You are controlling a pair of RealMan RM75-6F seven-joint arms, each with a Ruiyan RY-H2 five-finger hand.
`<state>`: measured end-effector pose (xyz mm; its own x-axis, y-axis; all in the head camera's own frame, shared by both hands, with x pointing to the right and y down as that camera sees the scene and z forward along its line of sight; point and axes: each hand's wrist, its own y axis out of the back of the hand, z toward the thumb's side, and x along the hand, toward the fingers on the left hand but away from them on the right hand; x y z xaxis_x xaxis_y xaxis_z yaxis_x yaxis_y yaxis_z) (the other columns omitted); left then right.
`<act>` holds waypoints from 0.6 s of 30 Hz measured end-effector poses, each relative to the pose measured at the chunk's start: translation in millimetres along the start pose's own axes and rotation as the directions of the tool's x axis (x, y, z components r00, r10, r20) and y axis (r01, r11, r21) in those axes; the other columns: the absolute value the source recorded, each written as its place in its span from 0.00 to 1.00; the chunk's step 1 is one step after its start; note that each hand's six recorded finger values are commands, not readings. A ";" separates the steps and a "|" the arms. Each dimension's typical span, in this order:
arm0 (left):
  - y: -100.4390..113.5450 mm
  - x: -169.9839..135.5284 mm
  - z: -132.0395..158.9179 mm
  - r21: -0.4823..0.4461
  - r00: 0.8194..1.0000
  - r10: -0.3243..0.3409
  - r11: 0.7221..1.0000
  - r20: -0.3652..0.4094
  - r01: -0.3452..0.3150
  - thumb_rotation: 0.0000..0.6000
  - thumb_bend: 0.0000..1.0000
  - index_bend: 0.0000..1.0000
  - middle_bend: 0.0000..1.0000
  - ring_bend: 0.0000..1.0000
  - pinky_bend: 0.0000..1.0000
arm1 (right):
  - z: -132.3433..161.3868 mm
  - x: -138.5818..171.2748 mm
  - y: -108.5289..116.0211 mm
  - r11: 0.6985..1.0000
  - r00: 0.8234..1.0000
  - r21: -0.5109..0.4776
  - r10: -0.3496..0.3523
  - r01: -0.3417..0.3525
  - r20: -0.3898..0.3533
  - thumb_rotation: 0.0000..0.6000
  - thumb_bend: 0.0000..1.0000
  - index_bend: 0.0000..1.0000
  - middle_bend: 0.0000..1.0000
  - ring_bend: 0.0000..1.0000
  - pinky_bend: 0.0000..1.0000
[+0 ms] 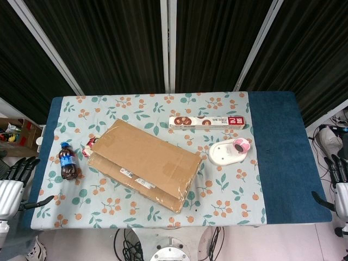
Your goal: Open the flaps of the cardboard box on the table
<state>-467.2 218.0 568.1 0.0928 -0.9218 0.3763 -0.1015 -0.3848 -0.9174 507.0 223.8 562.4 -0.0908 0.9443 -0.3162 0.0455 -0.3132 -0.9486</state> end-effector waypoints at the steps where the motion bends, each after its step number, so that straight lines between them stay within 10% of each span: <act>1: 0.3 -0.1 -0.1 0.000 1.000 0.002 1.000 0.001 -0.002 0.55 0.00 0.11 0.08 0.06 0.18 | 0.5 -0.1 0.3 1.000 1.000 0.003 -0.001 0.001 -0.002 1.00 0.10 0.00 0.00 0.00 0.00; 18: 2.7 0.9 3.8 -0.020 1.000 0.014 1.000 0.022 -0.014 0.54 0.00 0.11 0.08 0.06 0.18 | 26.2 -6.9 15.8 0.999 0.996 -0.010 -0.040 0.039 -0.083 1.00 0.10 0.00 0.00 0.00 0.00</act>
<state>-463.6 216.3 565.5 0.1129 -0.9260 0.3602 -0.1223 -0.3728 -0.9198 482.2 209.7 549.2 -0.0099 0.9611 -0.2761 0.0515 -0.2752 -0.9600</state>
